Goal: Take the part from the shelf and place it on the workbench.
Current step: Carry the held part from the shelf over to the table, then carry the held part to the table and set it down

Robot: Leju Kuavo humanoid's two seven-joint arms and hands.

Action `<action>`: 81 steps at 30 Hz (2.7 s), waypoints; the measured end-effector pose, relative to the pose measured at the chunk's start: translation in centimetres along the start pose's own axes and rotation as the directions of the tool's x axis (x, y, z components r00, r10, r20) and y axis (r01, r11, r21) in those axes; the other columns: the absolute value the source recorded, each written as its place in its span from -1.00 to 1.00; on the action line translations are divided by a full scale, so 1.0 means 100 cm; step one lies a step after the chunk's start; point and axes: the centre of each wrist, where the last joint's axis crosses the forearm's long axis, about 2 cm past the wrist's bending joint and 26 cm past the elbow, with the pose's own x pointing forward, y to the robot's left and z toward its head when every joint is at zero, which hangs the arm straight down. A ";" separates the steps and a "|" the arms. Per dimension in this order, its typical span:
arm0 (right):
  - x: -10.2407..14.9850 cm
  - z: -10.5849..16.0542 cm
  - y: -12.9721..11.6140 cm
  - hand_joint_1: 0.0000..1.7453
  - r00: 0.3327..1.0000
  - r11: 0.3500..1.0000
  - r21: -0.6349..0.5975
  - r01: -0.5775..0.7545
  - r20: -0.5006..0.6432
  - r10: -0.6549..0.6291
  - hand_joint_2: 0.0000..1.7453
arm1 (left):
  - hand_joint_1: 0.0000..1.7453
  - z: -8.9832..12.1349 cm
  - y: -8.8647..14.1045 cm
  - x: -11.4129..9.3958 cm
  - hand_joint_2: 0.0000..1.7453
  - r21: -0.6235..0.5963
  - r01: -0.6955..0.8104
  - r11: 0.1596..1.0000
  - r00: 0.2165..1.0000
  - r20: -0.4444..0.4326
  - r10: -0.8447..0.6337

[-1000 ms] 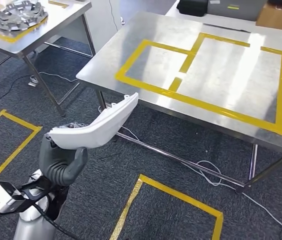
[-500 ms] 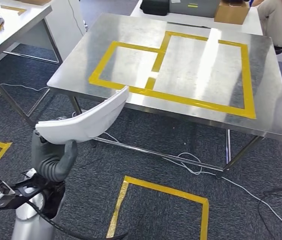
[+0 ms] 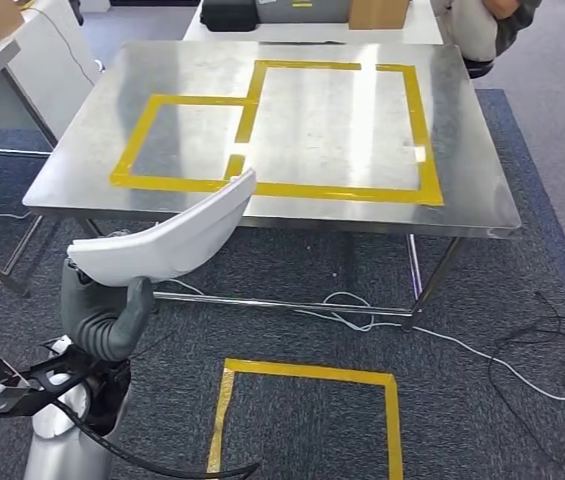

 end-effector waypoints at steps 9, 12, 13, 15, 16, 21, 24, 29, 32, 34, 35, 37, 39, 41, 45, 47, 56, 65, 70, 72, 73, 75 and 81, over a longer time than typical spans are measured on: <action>0.005 0.001 0.001 -1.00 0.999 0.998 -0.045 -0.042 -0.029 0.041 -1.00 | 1.00 -0.001 -0.002 0.001 1.00 -0.005 -0.051 0.999 0.998 -0.044 0.051; 0.007 0.001 0.001 -1.00 0.998 0.998 -0.045 -0.051 -0.028 0.050 -1.00 | 1.00 -0.002 -0.001 0.001 1.00 0.002 -0.061 0.998 0.997 -0.046 0.061; 0.007 0.001 0.001 -1.00 0.998 0.998 -0.045 -0.052 -0.028 0.051 -1.00 | 1.00 -0.002 -0.001 0.001 1.00 0.003 -0.063 0.998 0.997 -0.048 0.063; 0.007 0.001 0.000 -1.00 0.998 0.998 -0.046 -0.054 -0.027 0.053 -1.00 | 1.00 -0.001 0.000 0.001 1.00 0.003 -0.066 0.998 0.997 -0.050 0.066; 0.007 0.001 0.000 -1.00 0.998 0.997 -0.045 -0.055 -0.027 0.054 -1.00 | 1.00 -0.001 0.000 0.001 1.00 0.002 -0.066 0.998 0.997 -0.051 0.066; 0.006 0.001 0.000 -1.00 0.998 0.998 -0.042 -0.053 -0.027 0.052 -1.00 | 1.00 -0.001 0.001 0.000 1.00 -0.004 -0.045 0.999 0.998 -0.053 0.045; 0.004 0.001 0.000 -1.00 0.998 0.998 -0.041 -0.051 -0.027 0.050 -1.00 | 1.00 -0.001 0.001 0.000 1.00 -0.006 -0.046 0.999 0.997 -0.055 0.045; 0.004 0.001 0.001 -1.00 0.998 0.998 -0.038 -0.052 -0.025 0.051 -1.00 | 1.00 -0.004 0.001 0.000 1.00 -0.012 -0.044 0.999 0.998 -0.050 0.044; 0.003 0.001 0.001 -1.00 0.998 0.998 -0.037 -0.052 -0.025 0.051 -1.00 | 1.00 -0.004 0.002 0.000 1.00 -0.012 -0.043 0.999 0.998 -0.048 0.042; 0.003 0.001 0.001 -1.00 0.998 0.998 -0.037 -0.052 -0.026 0.051 -1.00 | 1.00 -0.004 0.002 0.000 1.00 -0.011 -0.041 0.999 0.998 -0.049 0.041; 0.003 0.001 0.001 -1.00 0.998 0.998 -0.037 -0.052 -0.026 0.051 -1.00 | 1.00 -0.004 0.002 0.000 1.00 -0.011 -0.041 0.999 0.998 -0.049 0.040; 0.003 0.001 0.001 -1.00 0.998 0.998 -0.037 -0.052 -0.025 0.051 -1.00 | 1.00 -0.005 0.002 0.000 1.00 -0.011 -0.040 0.999 0.998 -0.049 0.039; 0.003 0.001 0.001 -1.00 0.998 0.998 -0.036 -0.052 -0.025 0.051 -1.00 | 1.00 -0.005 0.002 0.000 1.00 -0.012 -0.038 0.999 0.998 -0.047 0.038; 0.004 0.001 0.001 -1.00 0.998 0.998 -0.036 -0.051 -0.025 0.050 -1.00 | 1.00 -0.006 0.002 0.000 1.00 -0.014 -0.036 0.999 0.998 -0.046 0.036; 0.004 0.001 0.001 -1.00 0.998 0.998 -0.033 -0.051 -0.024 0.051 -1.00 | 1.00 -0.007 0.000 0.001 1.00 -0.021 -0.034 0.999 0.998 -0.047 0.033; 0.004 0.001 0.001 -1.00 0.998 0.998 -0.032 -0.052 -0.023 0.051 -1.00 | 1.00 -0.008 0.000 0.001 1.00 -0.025 -0.029 0.999 0.998 -0.048 0.028; 0.004 0.001 0.002 -1.00 0.999 0.999 -0.017 -0.052 -0.019 0.051 -1.00 | 1.00 -0.009 -0.002 -0.003 1.00 -0.051 -0.019 0.999 0.998 -0.054 0.016; 0.005 0.001 0.001 -1.00 0.999 0.999 -0.017 -0.050 -0.014 0.049 -1.00 | 1.00 -0.009 -0.003 -0.005 1.00 -0.057 -0.023 0.998 0.998 -0.060 0.020; 0.003 0.001 0.002 -1.00 0.999 0.999 -0.012 -0.049 -0.013 0.049 -1.00 | 1.00 -0.010 -0.003 -0.005 1.00 -0.059 -0.027 0.998 0.998 -0.053 0.024; 0.003 0.000 0.003 -1.00 0.999 0.999 -0.010 -0.049 -0.014 0.049 -1.00 | 1.00 -0.011 -0.003 -0.005 1.00 -0.061 -0.029 0.998 0.998 -0.049 0.026; 0.003 0.000 0.003 -1.00 0.999 0.999 -0.010 -0.049 -0.014 0.048 -1.00 | 1.00 -0.011 -0.003 -0.005 1.00 -0.061 -0.030 0.998 0.999 -0.048 0.027; 0.002 0.000 0.002 -1.00 0.999 0.999 -0.010 -0.049 -0.015 0.048 -1.00 | 1.00 -0.012 -0.003 -0.005 1.00 -0.061 -0.031 0.998 0.999 -0.044 0.028; 0.001 0.000 0.002 -1.00 0.999 0.999 -0.011 -0.044 -0.016 0.044 -1.00 | 1.00 -0.011 -0.003 -0.006 1.00 -0.062 -0.032 0.998 0.999 -0.047 0.029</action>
